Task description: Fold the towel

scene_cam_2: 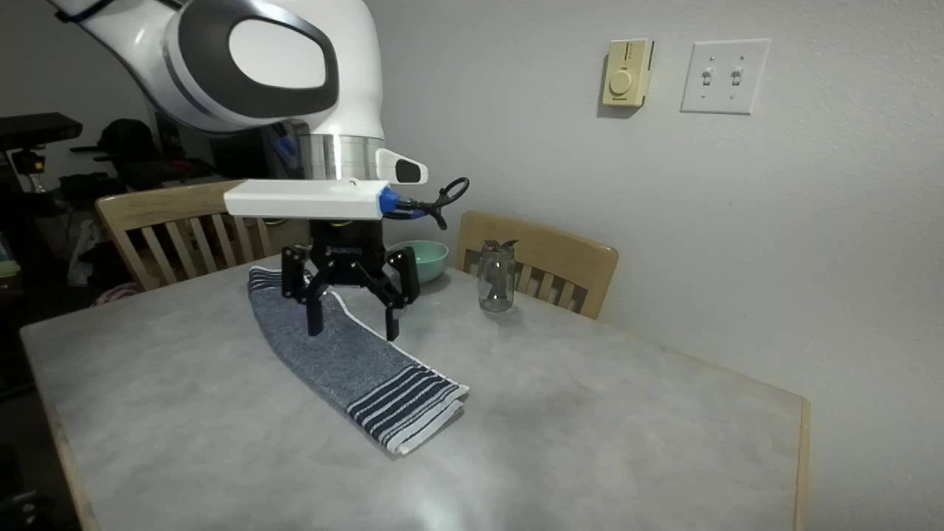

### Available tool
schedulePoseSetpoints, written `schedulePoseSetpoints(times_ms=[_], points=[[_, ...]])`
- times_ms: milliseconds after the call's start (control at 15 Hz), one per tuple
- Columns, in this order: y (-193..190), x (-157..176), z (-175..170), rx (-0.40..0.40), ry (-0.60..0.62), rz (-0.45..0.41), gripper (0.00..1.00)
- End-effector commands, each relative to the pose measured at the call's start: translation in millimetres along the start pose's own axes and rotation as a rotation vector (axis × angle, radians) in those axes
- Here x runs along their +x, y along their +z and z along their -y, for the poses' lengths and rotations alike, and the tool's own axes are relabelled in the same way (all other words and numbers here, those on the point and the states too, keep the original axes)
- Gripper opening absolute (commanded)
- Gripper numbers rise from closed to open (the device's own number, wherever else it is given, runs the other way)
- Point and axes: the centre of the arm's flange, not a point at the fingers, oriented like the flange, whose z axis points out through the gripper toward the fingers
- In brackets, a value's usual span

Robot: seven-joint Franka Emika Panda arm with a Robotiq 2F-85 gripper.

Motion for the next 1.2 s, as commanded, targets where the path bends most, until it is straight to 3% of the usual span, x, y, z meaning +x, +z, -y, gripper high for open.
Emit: schedulePoseSetpoints(times_ms=[0,400,467,800,1133], points=[[30.7,23.7,-31.0,0.001,-0.008,0.018,1.00],[88.8,55.1,-66.2,0.115,-0.131,-0.104,1.00],[77.8,43.2,-45.1,0.092,-0.091,-0.059,1.00],[89.8,52.1,-57.7,0.107,-0.113,-0.084,1.00],[116.4,52.6,-59.6,0.152,0.008,-0.050,1.00]])
